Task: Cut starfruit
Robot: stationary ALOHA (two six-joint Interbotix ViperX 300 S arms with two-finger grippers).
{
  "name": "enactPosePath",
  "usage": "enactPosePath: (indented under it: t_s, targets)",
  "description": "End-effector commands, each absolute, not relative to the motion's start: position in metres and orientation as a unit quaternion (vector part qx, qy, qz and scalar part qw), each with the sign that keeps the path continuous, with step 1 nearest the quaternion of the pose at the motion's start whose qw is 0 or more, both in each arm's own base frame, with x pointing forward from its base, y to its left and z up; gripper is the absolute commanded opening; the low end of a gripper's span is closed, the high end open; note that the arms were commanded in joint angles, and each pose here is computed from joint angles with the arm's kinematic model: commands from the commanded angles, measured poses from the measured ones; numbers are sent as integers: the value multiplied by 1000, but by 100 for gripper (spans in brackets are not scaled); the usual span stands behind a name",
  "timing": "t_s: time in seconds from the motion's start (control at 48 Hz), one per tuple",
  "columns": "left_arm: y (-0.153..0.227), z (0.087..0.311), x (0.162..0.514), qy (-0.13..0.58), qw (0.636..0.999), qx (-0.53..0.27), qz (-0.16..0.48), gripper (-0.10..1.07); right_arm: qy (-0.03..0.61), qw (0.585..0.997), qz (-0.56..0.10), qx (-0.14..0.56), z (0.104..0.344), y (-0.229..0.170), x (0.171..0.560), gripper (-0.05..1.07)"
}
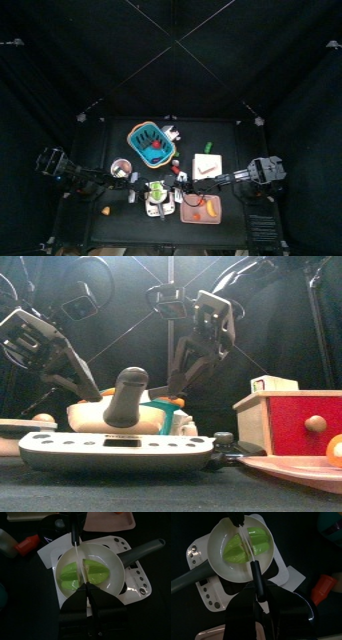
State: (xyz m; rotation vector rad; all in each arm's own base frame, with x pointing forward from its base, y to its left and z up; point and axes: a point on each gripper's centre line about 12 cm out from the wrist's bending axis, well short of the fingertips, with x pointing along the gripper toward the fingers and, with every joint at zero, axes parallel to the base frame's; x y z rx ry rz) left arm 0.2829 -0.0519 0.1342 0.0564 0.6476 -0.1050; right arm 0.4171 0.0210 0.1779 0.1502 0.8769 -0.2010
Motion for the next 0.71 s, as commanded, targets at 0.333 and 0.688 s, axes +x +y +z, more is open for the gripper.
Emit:
enactPosePath:
  t_s: [0.333, 0.688]
  targets:
    - [-45, 157, 266, 279, 955, 67, -72, 34, 331, 940, -44, 69, 212, 22, 402, 43]
    - [-38, 163, 264, 267, 959, 68, -62, 34, 306, 950, -22, 58, 216, 25, 402, 43]
